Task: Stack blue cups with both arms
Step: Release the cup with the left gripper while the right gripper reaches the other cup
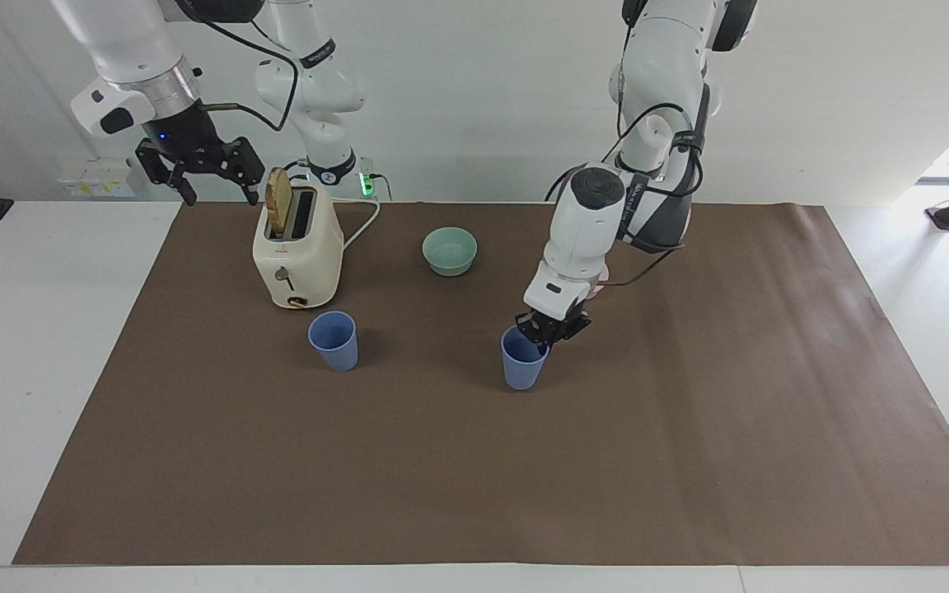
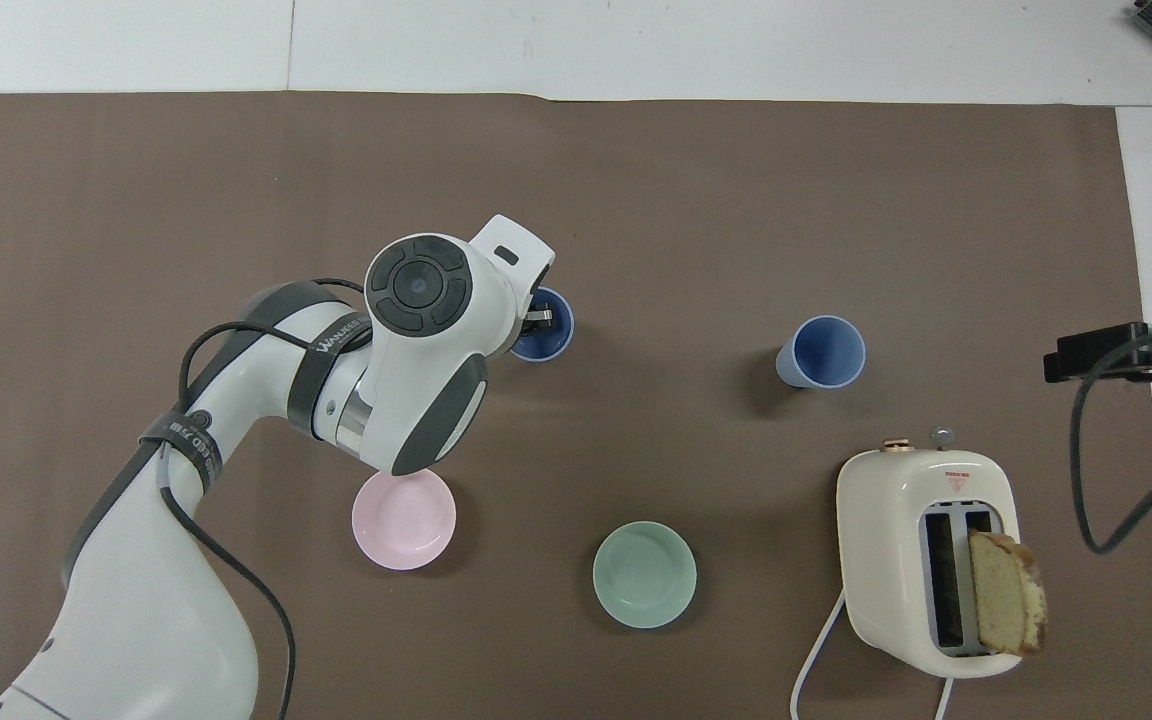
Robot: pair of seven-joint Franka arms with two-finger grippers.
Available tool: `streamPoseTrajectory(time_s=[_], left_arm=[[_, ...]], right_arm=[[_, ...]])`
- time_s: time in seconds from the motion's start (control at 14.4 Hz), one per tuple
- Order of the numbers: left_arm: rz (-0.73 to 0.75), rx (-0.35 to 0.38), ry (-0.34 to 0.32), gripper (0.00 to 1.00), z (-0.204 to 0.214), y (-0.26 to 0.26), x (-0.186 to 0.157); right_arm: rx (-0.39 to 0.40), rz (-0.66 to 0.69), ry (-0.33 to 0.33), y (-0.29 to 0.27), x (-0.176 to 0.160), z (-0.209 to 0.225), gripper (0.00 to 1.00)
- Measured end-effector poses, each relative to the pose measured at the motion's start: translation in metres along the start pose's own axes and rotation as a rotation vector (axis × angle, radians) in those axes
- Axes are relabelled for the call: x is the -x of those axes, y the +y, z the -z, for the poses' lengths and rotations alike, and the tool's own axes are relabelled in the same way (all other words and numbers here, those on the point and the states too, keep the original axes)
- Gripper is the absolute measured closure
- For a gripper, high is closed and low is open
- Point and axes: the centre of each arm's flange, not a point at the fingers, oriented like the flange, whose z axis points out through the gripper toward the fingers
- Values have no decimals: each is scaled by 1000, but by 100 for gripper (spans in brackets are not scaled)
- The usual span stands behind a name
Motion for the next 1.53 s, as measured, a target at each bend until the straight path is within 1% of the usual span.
streamPoseTrajectory(time_s=[0.07, 0.14, 0.21, 0.49, 0.7, 0.77, 0.91, 1.04, 1.11, 1.32, 1.53], left_arm=[[0, 0, 1, 93, 0, 0, 0], [1, -1, 2, 92, 0, -1, -1], [-1, -3, 6, 84, 1, -1, -2], [10, -14, 36, 41, 16, -12, -16], [56, -15, 66, 7, 51, -39, -35], [79, -10, 83, 0, 67, -52, -42], [113, -10, 105, 0, 97, -81, -56], [102, -26, 108, 0, 128, -116, -65], [87, -35, 108, 0, 142, -135, -69], [33, -69, 86, 0, 169, -190, -78], [-35, -92, 55, 0, 180, -235, -84]], right_arm=[[0, 0, 0, 0, 0, 0, 0], [0, 0, 0, 0, 0, 0, 0], [0, 0, 0, 0, 0, 0, 0], [0, 1, -6, 0, -1, -6, 0], [-2, 2, -3, -1, -10, -42, 0], [-3, 6, -14, -4, -13, -61, 0], [-5, 22, -39, -12, -22, -97, 0], [-8, 39, -82, -21, -33, -134, 0], [-10, 45, -90, -25, -40, -151, 0], [-16, 68, -67, -39, -59, -195, 0], [-19, 70, -71, -41, -66, -222, 0]])
